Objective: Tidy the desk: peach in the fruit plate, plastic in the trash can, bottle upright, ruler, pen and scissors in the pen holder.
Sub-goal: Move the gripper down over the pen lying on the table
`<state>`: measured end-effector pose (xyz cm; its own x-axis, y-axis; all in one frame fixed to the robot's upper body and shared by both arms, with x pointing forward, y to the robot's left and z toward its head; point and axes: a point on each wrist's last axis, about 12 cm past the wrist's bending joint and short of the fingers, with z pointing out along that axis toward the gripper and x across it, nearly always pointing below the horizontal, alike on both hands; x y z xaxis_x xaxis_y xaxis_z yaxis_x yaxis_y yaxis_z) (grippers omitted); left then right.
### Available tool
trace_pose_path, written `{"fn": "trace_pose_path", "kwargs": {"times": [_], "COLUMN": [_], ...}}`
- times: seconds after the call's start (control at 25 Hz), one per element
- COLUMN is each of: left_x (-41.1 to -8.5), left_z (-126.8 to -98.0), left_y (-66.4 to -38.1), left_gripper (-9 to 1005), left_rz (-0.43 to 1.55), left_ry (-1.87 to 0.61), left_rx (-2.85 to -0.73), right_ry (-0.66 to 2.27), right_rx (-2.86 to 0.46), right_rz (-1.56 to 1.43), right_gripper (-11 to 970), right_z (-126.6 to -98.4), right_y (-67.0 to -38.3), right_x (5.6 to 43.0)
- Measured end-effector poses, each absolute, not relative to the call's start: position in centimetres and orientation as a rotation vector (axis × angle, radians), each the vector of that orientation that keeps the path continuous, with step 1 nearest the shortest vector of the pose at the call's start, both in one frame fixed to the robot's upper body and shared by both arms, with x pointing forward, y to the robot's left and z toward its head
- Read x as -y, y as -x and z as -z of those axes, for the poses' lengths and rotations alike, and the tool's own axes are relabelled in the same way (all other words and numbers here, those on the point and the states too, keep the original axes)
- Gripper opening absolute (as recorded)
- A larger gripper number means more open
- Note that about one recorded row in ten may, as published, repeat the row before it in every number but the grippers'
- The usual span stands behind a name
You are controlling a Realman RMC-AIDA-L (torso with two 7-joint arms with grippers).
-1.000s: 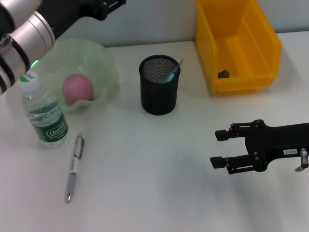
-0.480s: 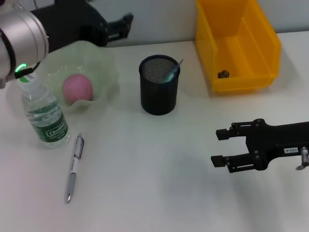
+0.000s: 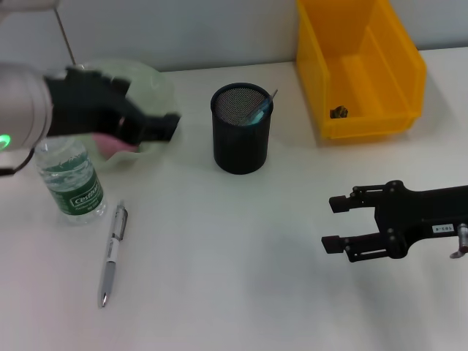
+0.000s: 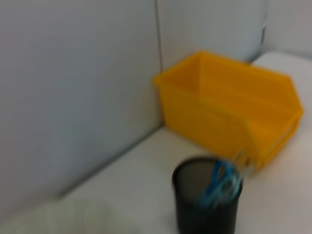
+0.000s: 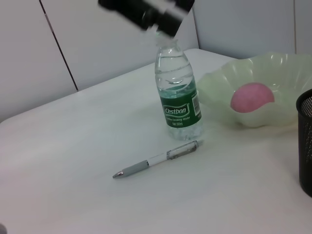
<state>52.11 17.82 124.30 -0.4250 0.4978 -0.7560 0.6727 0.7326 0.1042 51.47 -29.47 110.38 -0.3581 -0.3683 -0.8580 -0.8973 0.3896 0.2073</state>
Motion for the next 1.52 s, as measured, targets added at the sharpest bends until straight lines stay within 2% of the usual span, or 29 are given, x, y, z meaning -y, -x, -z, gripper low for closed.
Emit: {"fn": "trace_pose_path", "kwargs": {"times": [0.2, 0.4, 0.76, 1.36, 1.4, 1.52], "left_x": [-18.8, -18.7, -19.5, -19.4, -19.3, -19.2], "left_z": [-122.7, -121.7, -118.7, -116.4, -115.4, -114.9], "left_y": [-51.5, -51.5, -52.6, -53.4, -53.9, -54.2], "left_gripper": [829, 828, 828, 827, 827, 821], "left_rz": [0.247, 0.259, 0.271, 0.295, 0.299, 0.300], "left_ry": [-0.807, -0.811, -0.789, -0.783, -0.782, -0.779], "left_rx": [-2.272, -2.319, -2.480, -2.564, -2.604, -2.618], "right_ry": [1.090, 1.097, 1.103, 1.107, 1.108, 1.107], "right_rx": [-1.903, -1.898, -1.893, -1.889, -1.889, -1.890], "right_rz": [-0.901, -0.896, -0.878, -0.878, -0.878, -0.878], "right_gripper": [761, 761, 761, 761, 761, 761], "right_z": [-110.4, -110.6, -110.9, -110.7, -110.7, -110.7], "right_y": [-51.5, -51.5, -51.3, -51.2, -51.2, -51.2], "right_x": [29.4, 29.4, 29.6, 29.6, 29.6, 29.6]}}
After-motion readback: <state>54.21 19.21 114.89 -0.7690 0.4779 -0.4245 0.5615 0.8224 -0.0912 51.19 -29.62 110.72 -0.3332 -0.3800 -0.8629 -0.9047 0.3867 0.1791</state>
